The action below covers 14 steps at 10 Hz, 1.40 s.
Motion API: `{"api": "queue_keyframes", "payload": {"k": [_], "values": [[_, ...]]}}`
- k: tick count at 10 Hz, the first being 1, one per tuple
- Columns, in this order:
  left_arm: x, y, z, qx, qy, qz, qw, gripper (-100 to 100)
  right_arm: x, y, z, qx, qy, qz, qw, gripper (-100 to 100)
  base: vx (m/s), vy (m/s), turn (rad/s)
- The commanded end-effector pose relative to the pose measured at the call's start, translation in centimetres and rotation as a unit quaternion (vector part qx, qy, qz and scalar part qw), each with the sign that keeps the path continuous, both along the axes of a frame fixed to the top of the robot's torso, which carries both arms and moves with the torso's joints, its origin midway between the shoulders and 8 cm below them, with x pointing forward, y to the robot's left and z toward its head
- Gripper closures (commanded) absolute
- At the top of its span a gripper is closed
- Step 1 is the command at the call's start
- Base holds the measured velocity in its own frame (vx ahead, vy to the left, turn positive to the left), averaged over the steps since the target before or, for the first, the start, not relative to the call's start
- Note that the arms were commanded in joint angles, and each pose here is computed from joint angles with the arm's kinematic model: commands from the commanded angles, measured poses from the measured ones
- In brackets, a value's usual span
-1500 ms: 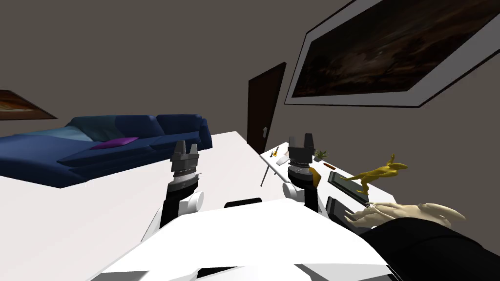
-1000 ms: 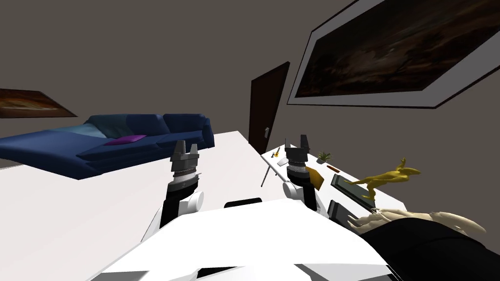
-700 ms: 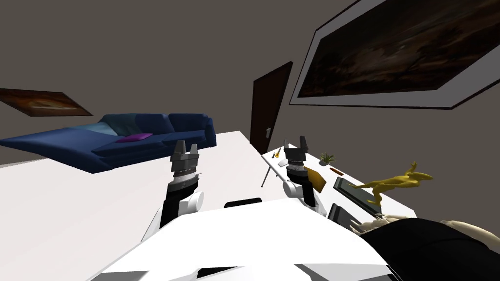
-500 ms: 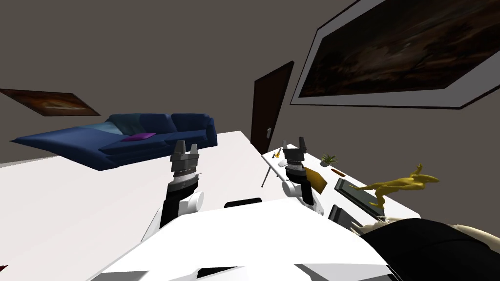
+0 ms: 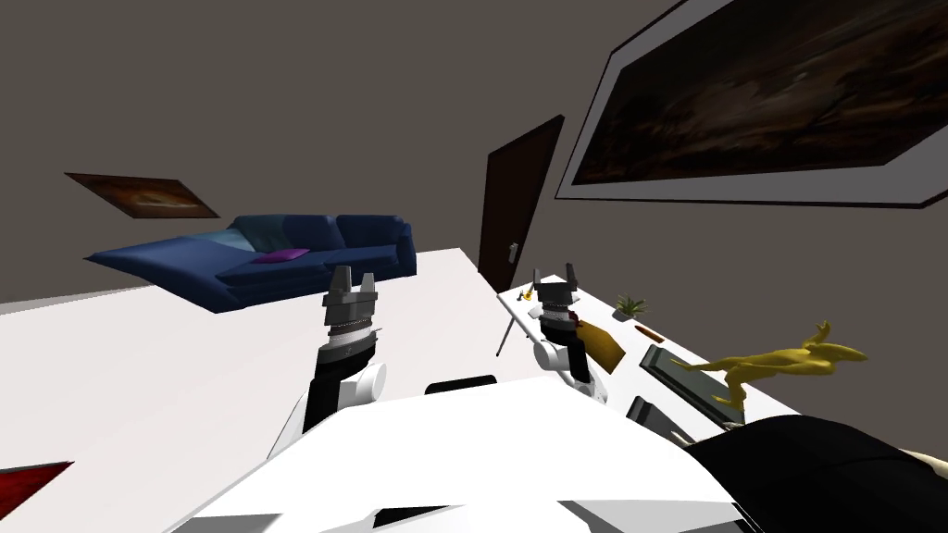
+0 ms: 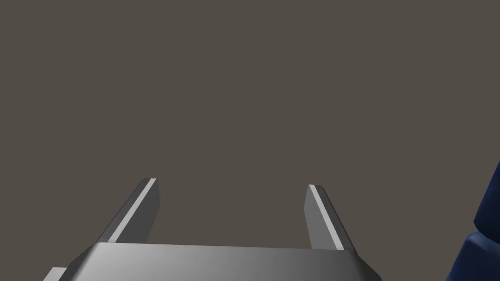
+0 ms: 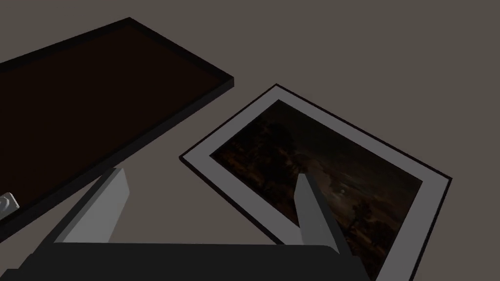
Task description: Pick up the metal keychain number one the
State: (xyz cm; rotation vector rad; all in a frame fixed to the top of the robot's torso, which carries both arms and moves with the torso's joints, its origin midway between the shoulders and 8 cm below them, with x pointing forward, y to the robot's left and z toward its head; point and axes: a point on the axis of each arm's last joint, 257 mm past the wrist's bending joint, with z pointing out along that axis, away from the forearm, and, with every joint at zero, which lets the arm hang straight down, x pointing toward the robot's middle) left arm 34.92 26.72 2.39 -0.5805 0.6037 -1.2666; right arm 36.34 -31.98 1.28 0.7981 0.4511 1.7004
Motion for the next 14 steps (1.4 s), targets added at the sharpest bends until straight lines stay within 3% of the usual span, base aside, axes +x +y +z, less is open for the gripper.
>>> {"api": "queue_keyframes", "payload": {"k": [1, 5, 9, 10, 11, 12, 13, 14], "values": [[0.0, 0.0, 0.0, 0.0, 0.0, 0.0, 1.0, 0, 0.6, -0.7, -1.0, 0.034, 0.006, 0.018, 0.9992, -100, -0.014, -0.028, 0.09], [0.0, 0.0, 0.0, 0.0, 0.0, 0.0, 1.0, 0, 1.8, -2.0, -2.8, 0.099, 0.015, 0.051, 0.9937, -100, -0.022, -0.033, 0.09], [0.0, 0.0, 0.0, 0.0, 0.0, 0.0, 1.0, 0, 3.0, -3.3, -4.9, 0.165, 0.023, 0.081, 0.9828, -100, -0.02, -0.028, 0.083], [0.0, 0.0, 0.0, 0.0, 0.0, 0.0, 1.0, 0, 3.6, -3.9, -6.0, 0.195, 0.028, 0.091, 0.9761, -100, -0.023, -0.028, 0.113], [0.0, 0.0, 0.0, 0.0, 0.0, 0.0, 1.0, 0, 3.6, -3.9, -6.0, 0.198, 0.027, 0.094, 0.9752, -100, -0.018, -0.025, 0.064], [0.0, 0.0, 0.0, 0.0, 0.0, 0.0, 1.0, 0, 4.3, -4.6, -7.2, 0.229, 0.031, 0.105, 0.9673, -100, -0.023, -0.025, 0.09], [0.0, 0.0, 0.0, 0.0, 0.0, 0.0, 1.0, 0, 4.3, -4.6, -7.2, 0.232, 0.03, 0.107, 0.9662, -100, -0.018, -0.023, 0.054], [0.0, 0.0, 0.0, 0.0, 0.0, 0.0, 1.0, 0, 4.9, -5.2, -8.4, 0.264, 0.034, 0.117, 0.9568, -100, -0.016, -0.023, 0.131]]}}
